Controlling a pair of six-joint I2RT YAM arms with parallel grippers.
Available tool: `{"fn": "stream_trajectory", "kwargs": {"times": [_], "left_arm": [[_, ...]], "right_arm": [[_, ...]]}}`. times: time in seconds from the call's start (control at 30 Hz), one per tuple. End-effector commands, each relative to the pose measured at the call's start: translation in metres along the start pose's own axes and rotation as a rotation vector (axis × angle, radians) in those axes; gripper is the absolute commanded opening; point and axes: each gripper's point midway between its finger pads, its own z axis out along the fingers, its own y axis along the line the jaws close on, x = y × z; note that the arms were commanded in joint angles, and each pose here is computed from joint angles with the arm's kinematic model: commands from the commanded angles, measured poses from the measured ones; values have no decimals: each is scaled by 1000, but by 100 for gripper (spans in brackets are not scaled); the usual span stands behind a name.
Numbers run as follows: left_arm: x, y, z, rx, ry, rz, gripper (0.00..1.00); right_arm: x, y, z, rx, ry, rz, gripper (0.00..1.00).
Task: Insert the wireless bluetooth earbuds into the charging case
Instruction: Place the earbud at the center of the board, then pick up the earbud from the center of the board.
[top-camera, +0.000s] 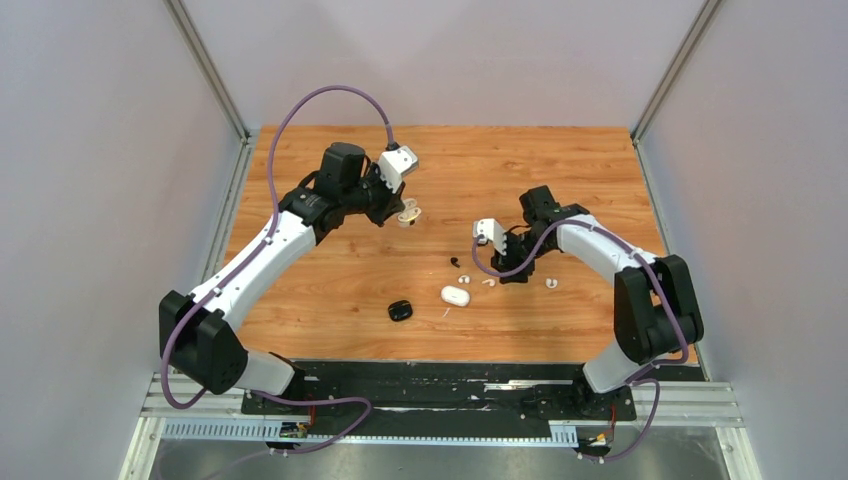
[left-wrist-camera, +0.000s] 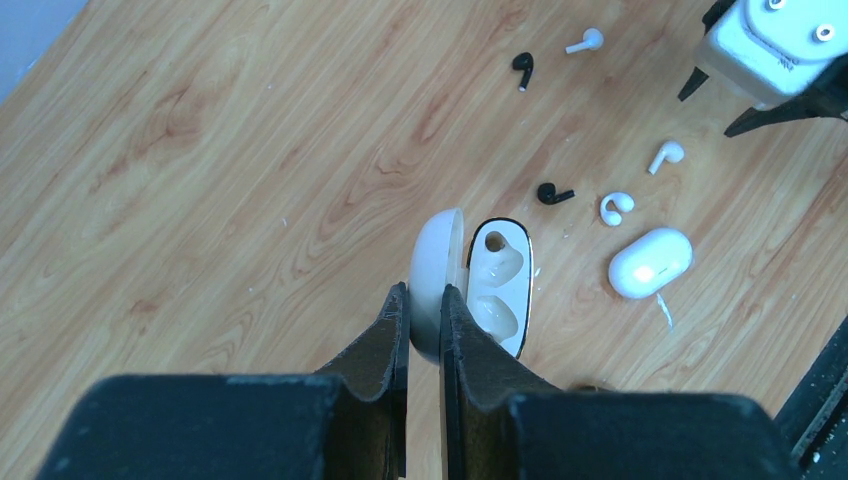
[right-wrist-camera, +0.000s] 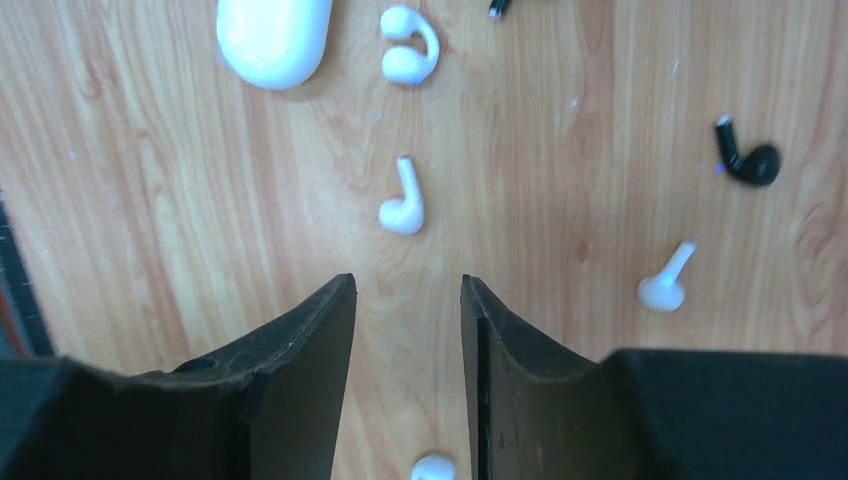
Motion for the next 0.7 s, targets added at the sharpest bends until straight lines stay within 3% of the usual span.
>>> {"fn": "stream_trajectory", "kwargs": {"times": [0.0, 0.37, 0.67], "left_arm": [[-21, 4, -11, -13, -49, 11, 0], [-20, 6, -13, -28, -41, 16, 0], [-20, 7, -10, -29, -44, 11, 0]], "right_arm": [[-32, -24, 10, 78, -127, -268, 43], [-15, -5, 36, -17, -69, -484, 45], [-4, 4, 37, -59, -32, -522, 44]]}}
